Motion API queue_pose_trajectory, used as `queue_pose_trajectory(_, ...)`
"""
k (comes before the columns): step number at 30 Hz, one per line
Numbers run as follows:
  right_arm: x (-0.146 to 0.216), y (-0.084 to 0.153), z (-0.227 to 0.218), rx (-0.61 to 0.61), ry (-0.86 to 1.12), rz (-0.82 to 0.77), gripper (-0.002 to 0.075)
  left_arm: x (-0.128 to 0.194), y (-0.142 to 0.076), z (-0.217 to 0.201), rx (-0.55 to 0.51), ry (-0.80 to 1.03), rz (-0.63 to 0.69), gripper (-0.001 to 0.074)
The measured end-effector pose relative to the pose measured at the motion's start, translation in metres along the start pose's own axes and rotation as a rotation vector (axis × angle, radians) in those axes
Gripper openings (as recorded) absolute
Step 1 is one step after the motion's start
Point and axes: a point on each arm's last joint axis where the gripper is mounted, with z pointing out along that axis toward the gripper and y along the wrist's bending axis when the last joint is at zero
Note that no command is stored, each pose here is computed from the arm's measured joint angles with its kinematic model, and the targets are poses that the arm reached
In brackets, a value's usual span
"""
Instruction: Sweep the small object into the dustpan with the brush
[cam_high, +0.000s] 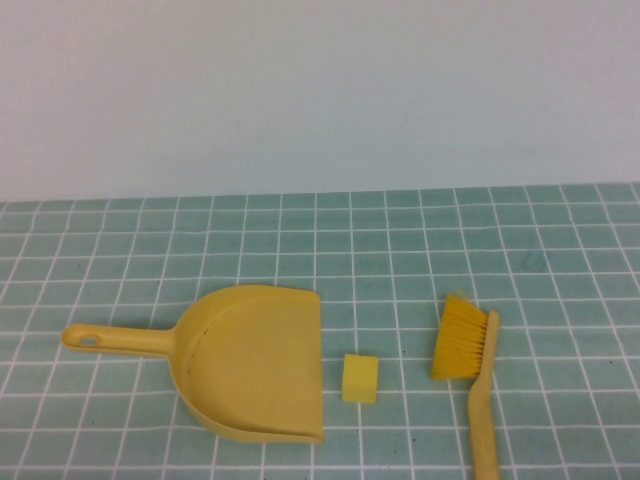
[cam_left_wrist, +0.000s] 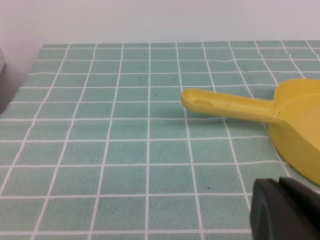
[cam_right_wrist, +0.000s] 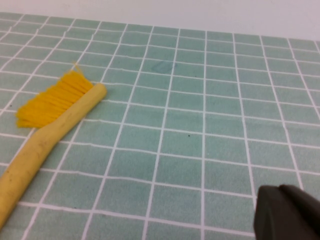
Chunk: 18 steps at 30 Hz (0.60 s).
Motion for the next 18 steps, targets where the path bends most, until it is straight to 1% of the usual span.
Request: queue_pose_trajectory(18,0.0000,0.0000,0.0000,0.000,0.000,0.000,-0.0001,0.0001,-0.0003,0.0000,0.003,0.001,-0.009,0.0000)
